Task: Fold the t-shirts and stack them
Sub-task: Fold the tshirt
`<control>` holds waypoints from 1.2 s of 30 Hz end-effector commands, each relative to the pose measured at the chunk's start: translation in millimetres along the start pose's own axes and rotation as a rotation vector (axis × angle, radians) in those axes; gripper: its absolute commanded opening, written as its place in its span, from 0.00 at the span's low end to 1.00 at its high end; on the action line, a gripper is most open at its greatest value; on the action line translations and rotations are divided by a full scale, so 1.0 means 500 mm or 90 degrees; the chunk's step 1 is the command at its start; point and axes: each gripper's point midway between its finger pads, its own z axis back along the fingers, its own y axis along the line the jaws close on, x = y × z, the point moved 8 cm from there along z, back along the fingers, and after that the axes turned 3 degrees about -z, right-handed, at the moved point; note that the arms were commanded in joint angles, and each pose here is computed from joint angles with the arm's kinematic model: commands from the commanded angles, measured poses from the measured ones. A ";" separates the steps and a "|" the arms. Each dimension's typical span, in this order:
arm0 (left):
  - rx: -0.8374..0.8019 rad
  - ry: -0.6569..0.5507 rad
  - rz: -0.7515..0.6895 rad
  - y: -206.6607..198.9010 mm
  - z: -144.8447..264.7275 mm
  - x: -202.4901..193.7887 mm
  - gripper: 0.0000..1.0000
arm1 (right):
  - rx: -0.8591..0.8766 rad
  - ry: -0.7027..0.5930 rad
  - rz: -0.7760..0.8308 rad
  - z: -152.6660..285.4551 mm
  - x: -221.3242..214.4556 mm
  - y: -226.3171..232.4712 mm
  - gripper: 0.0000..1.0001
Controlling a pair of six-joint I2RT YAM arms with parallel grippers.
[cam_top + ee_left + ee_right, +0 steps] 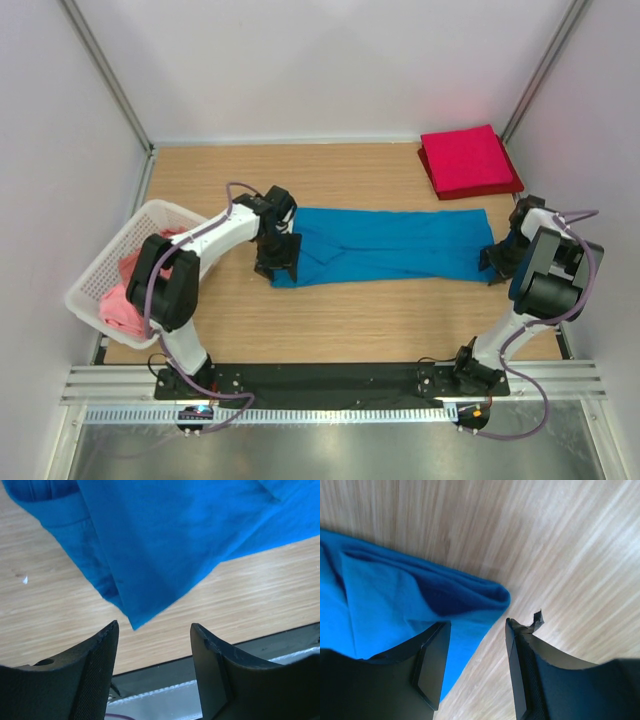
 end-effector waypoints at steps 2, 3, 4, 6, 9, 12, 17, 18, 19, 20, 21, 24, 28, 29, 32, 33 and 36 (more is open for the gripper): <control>0.002 0.002 -0.004 0.005 -0.032 0.011 0.60 | 0.015 -0.040 -0.014 -0.019 0.024 0.018 0.54; 0.012 0.006 -0.003 0.010 -0.038 0.011 0.59 | 0.006 -0.038 -0.012 -0.024 0.024 0.018 0.54; 0.022 0.009 -0.003 0.012 -0.041 0.010 0.57 | 0.003 -0.042 -0.011 -0.024 0.026 0.017 0.53; 0.056 0.014 -0.007 0.023 -0.043 0.013 0.41 | -0.008 -0.049 -0.004 -0.025 0.032 0.015 0.47; 0.110 0.016 -0.014 0.037 -0.038 0.017 0.14 | -0.032 -0.065 0.016 -0.021 0.039 0.008 0.27; 0.149 0.017 -0.020 0.049 -0.035 0.020 0.00 | -0.047 -0.070 0.037 -0.020 0.043 0.002 0.10; 0.197 0.026 -0.019 0.062 -0.024 0.017 0.00 | -0.054 -0.077 0.053 -0.011 0.049 -0.002 0.01; 0.201 0.024 -0.021 0.063 -0.021 0.017 0.00 | -0.056 -0.074 0.056 -0.009 0.047 -0.002 0.01; 0.209 0.028 -0.018 0.067 -0.019 0.014 0.00 | -0.059 -0.076 0.061 -0.007 0.048 -0.003 0.01; 0.210 0.030 -0.018 0.067 -0.018 0.012 0.00 | -0.061 -0.079 0.061 -0.004 0.050 -0.003 0.04; 0.211 0.033 -0.016 0.067 -0.018 0.012 0.00 | -0.066 -0.077 0.063 -0.003 0.049 -0.006 0.06; 0.216 0.052 -0.001 0.067 -0.011 0.003 0.22 | -0.058 -0.074 0.066 0.005 0.047 -0.007 0.19; 0.199 0.021 0.025 0.049 0.035 0.011 0.43 | -0.036 -0.063 0.072 0.037 0.042 -0.004 0.38; 0.190 0.001 0.033 0.038 0.059 0.025 0.48 | -0.028 -0.063 0.075 0.053 0.043 -0.002 0.45; 0.117 -0.065 0.045 -0.008 0.116 0.074 0.52 | -0.006 -0.081 0.085 0.094 0.044 0.006 0.57; 0.063 -0.075 0.048 -0.031 0.122 0.086 0.53 | 0.002 -0.085 0.087 0.103 0.045 0.009 0.59; -0.058 -0.096 0.095 -0.082 0.119 0.124 0.55 | 0.040 -0.100 0.094 0.132 0.041 0.031 0.65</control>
